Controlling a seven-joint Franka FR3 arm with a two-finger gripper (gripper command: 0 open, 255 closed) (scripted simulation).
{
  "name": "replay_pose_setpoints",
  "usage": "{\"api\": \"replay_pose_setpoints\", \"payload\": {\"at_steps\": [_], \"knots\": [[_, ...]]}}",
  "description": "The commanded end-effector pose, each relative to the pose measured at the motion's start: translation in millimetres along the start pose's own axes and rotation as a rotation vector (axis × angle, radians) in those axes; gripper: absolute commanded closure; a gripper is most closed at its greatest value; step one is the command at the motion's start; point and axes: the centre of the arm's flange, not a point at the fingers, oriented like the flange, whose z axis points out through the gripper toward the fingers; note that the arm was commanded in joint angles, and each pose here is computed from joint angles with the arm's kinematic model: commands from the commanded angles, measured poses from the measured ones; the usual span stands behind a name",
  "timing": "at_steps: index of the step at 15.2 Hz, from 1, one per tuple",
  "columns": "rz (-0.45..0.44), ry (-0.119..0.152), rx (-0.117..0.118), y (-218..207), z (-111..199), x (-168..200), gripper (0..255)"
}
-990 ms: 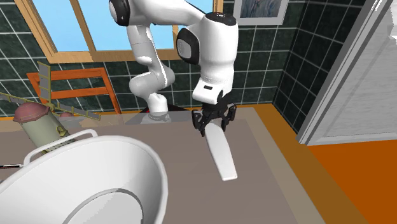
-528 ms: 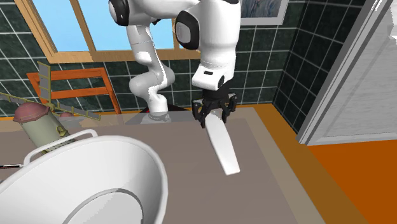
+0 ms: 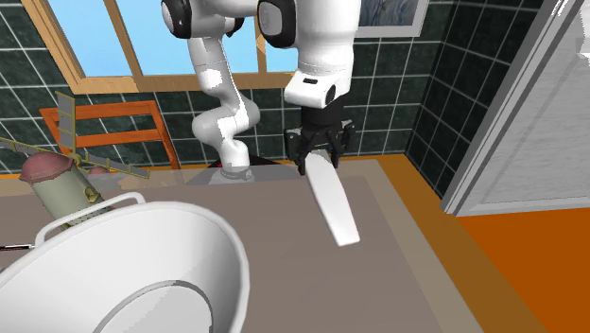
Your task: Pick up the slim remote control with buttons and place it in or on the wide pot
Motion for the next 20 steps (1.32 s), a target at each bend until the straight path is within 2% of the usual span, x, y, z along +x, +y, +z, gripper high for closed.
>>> {"api": "replay_pose_setpoints", "payload": {"at_steps": [1, 19, 20], "knots": [[0.0, 0.0, 0.0, -0.1, -10.3, 1.2, 255], [0.0, 0.0, 0.0, -0.5, -102.1, 1.0, 255], [0.0, 0.0, 0.0, 11.9, -102.3, 5.7, 255]]}}
